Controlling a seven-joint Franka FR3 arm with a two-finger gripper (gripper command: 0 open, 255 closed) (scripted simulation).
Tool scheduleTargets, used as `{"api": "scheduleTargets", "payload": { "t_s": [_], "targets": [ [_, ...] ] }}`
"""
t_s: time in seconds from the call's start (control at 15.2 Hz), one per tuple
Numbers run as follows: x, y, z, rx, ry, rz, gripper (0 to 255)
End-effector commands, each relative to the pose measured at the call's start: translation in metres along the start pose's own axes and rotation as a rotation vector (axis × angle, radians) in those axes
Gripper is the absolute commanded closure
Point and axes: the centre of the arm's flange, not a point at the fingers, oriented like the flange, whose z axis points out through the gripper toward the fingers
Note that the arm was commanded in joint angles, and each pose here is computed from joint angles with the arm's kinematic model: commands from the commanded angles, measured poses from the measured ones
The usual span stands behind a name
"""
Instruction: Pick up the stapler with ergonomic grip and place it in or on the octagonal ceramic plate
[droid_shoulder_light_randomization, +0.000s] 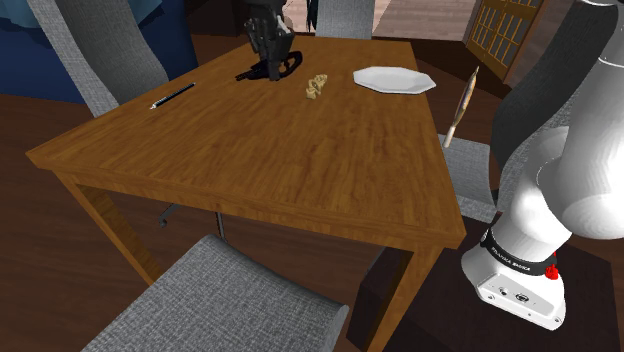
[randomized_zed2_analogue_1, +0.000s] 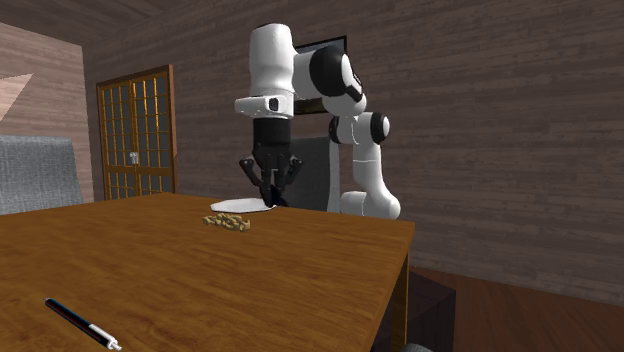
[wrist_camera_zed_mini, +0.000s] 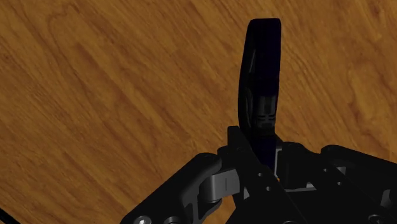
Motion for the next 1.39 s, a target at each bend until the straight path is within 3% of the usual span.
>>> {"api": "scheduleTargets", "payload": {
  "t_s": [0.0, 1.32],
  "targets": [
    [-0.026, 0.001, 0.001, 0.0, 0.0, -0.001, 255],
    [-0.289, -0.024, 0.002, 0.0, 0.0, -0.001, 255]
  ]
}}
